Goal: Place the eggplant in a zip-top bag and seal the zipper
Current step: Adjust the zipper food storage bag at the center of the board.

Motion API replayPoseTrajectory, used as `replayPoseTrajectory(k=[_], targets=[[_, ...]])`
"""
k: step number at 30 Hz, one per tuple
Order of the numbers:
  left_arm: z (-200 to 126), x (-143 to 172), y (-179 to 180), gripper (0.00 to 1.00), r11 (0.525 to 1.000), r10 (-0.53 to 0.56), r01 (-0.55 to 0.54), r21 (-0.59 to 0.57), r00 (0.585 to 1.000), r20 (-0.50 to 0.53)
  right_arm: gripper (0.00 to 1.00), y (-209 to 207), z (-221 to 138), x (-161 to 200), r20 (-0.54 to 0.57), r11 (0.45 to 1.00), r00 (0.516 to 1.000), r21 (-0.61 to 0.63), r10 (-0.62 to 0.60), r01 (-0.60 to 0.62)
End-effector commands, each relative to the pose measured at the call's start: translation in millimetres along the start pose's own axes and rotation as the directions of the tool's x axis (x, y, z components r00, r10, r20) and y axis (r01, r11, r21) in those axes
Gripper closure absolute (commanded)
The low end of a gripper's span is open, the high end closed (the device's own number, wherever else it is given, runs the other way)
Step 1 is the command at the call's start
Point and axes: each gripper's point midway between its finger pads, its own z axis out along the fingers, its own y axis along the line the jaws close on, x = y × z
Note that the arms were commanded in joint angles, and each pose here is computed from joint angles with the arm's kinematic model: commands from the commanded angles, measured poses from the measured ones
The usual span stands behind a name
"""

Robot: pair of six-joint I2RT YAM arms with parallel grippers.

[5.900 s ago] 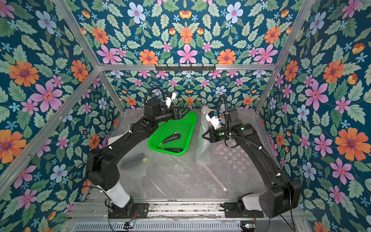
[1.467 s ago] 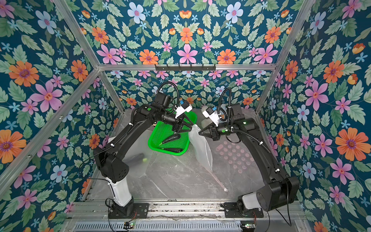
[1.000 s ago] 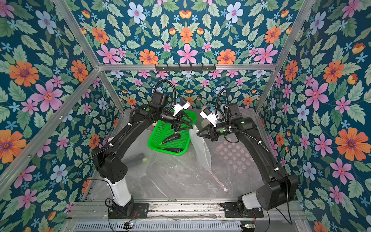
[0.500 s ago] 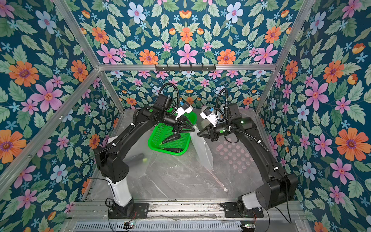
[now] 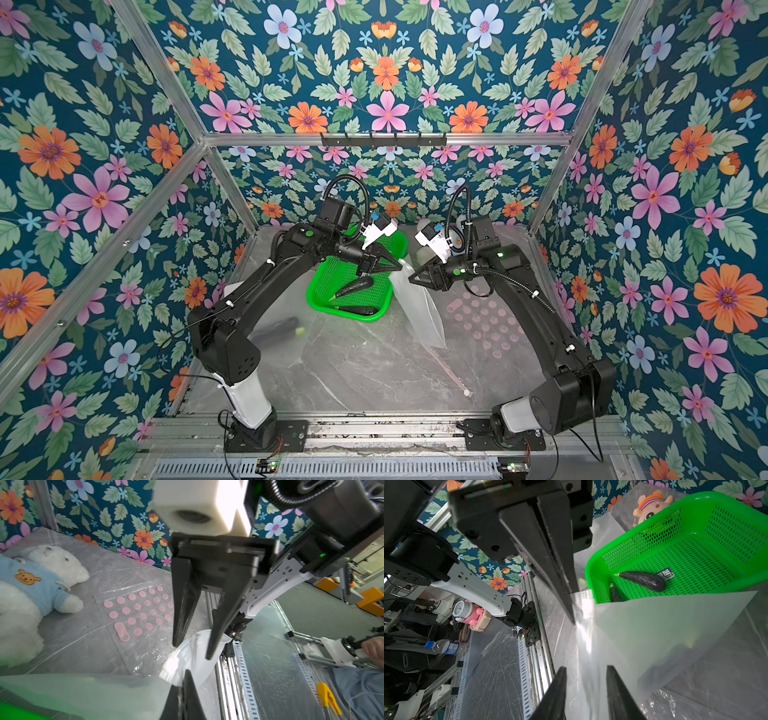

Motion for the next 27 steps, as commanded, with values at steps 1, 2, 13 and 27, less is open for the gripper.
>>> replayPoseTrajectory(k=[1, 2, 13, 27], targets=[[-3, -7, 21, 1.00, 0.988, 0.059, -0.056, -0.141, 0.998, 0.012, 0.56, 4, -7, -12, 0.057, 0.999, 0.998, -0.001, -0.032, 0.032], [-2, -5, 25, 1.00, 0.984, 0.068, -0.066, -0.164, 0.998, 0.008, 0.54, 4, -10, -16, 0.079, 1.000, 0.997, -0.002, -0.025, 0.026], [13, -2, 19, 1.00, 0.929, 0.253, -0.243, -0.277, 0.968, -0.002, 0.55, -5, -15, -48, 0.156, 0.994, 0.987, -0.101, 0.048, -0.032], [7, -8, 11, 1.00, 0.907, 0.307, -0.281, -0.312, 0.951, 0.034, 0.59, -2, 2, -35, 0.073, 0.946, 0.989, -0.309, 0.131, -0.102]])
